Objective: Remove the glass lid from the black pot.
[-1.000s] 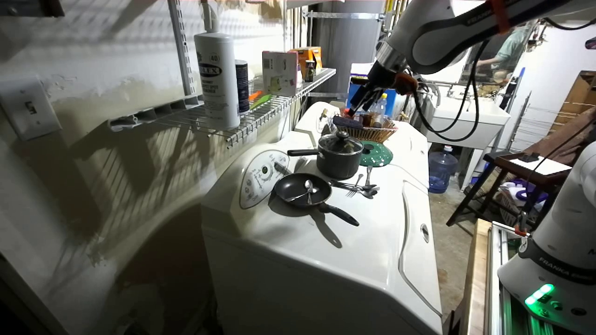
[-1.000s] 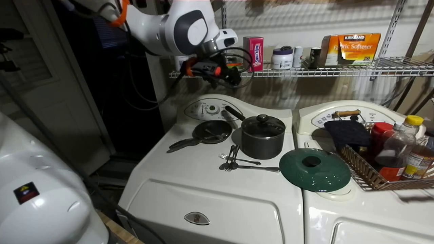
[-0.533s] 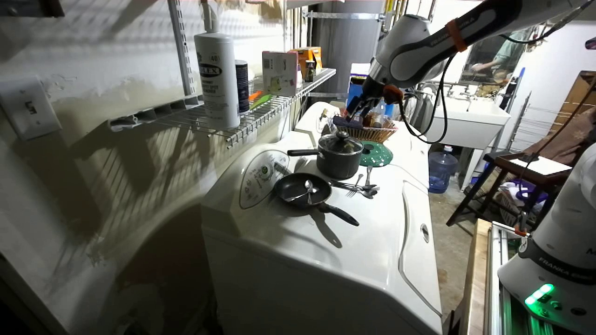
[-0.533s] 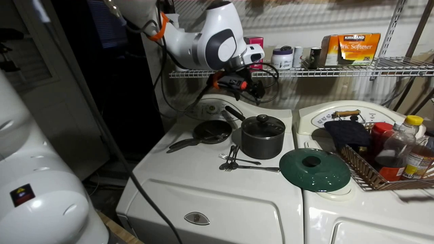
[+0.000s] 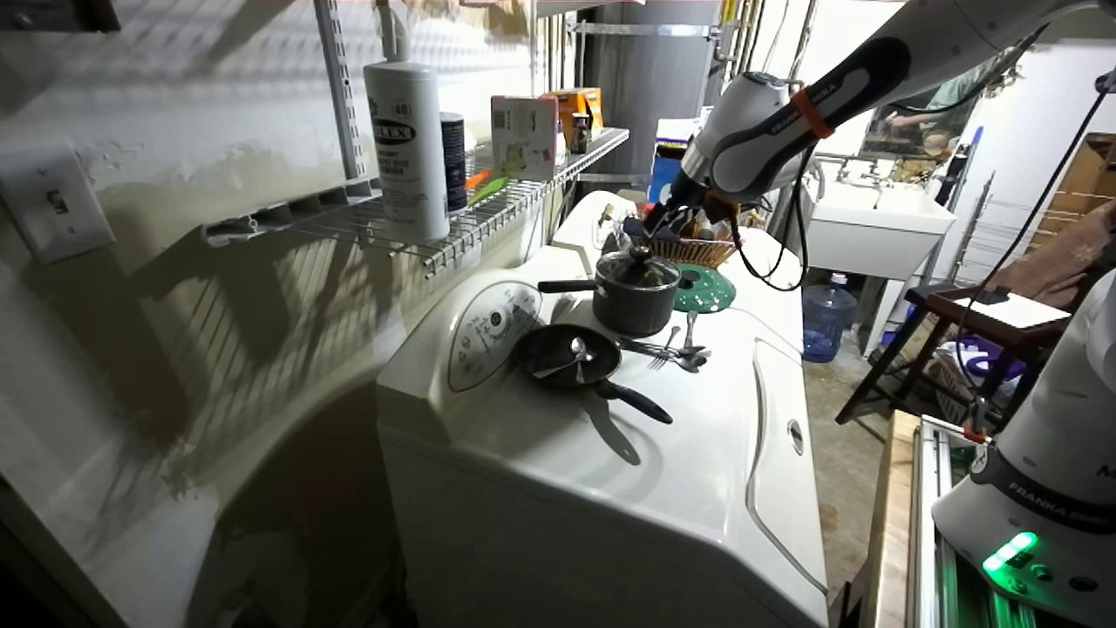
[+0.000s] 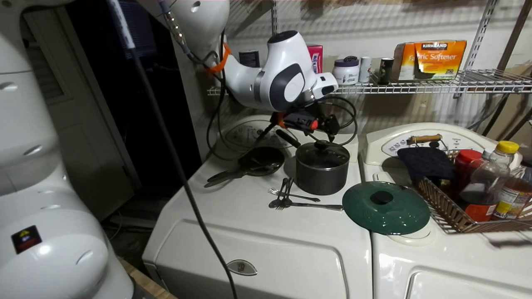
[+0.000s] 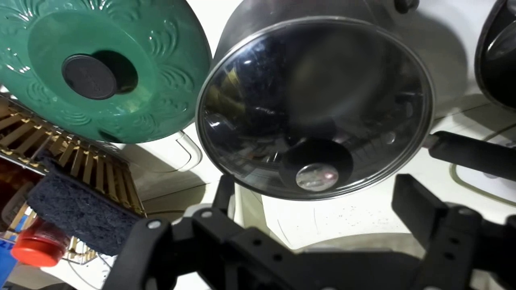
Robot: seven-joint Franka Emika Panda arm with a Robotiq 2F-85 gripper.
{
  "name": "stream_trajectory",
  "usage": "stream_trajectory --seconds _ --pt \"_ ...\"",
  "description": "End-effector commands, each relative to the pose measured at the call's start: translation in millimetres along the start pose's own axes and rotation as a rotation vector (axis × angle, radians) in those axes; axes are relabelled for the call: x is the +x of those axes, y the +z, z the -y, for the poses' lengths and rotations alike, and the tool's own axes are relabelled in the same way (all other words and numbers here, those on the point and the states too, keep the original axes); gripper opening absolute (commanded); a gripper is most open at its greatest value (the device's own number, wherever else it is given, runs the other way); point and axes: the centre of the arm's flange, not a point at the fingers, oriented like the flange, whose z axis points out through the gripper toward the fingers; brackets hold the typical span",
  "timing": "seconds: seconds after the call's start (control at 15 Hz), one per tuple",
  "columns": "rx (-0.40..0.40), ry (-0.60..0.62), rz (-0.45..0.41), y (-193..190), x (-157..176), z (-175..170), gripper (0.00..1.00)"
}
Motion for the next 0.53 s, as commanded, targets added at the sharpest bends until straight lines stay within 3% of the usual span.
stream_trajectory --seconds 0.0,0.47 --pt "0.0 0.0 -0.001 -0.5 0.3 0.1 1.0" --pt "0.003 0.002 -0.023 1.8 2.0 1.9 1.0"
